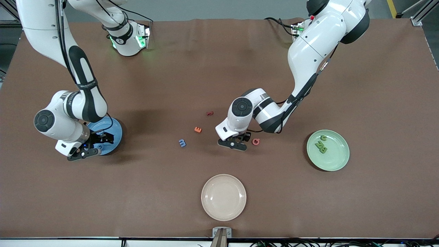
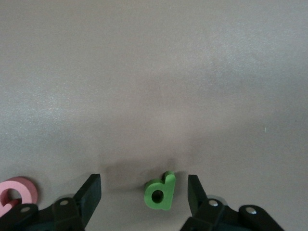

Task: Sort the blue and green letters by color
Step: 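Grasp the green d with the left gripper while the right gripper grasps the E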

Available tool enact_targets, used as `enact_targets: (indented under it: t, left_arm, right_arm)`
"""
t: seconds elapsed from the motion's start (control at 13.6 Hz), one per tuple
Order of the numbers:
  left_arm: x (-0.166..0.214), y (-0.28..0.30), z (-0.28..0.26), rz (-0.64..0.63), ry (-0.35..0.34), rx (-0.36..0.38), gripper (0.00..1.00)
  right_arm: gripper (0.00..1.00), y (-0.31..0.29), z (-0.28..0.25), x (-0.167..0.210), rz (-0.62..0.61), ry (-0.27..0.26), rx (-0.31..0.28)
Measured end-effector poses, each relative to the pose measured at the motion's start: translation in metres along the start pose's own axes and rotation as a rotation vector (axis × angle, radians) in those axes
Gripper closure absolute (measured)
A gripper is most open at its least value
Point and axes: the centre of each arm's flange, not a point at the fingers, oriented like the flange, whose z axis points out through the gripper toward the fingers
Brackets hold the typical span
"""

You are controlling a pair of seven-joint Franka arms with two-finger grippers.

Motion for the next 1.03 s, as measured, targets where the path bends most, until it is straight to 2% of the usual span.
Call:
enact_targets:
  t: [0.37, 0.51, 0.73, 0.95, 1.03]
  left_arm:
    - [-0.003, 0.004, 0.002, 0.006, -0.003, 0.0, 0.24]
    - [-0.007, 0.013, 0.002, 0.019, -0.003, -0.001, 0.24]
    - [-0.007, 0.015, 0.001, 0.017, 0.0, -0.002, 0.26]
    - [-0.003, 0.006, 0.003, 0.006, 0.001, 0.01, 0.27]
    - [-0.003, 0.004, 0.005, 0.005, 0.0, 0.012, 0.3]
  right_arm:
    - [0.0, -0.105, -0.012, 0.009, 0.24, -0.072, 0.016]
    - [0.0, -0.158, -0.015, 0.012, 0.339, -0.068, 0.006]
    - [0.0, -0.238, -0.027, 0.017, 0.567, -0.034, 0.0]
    - [0.02, -0.283, -0.03, 0.023, 0.787, -0.013, 0.001]
    - [0.02, -0.29, -0.027, 0.026, 0.87, -0.015, 0.005]
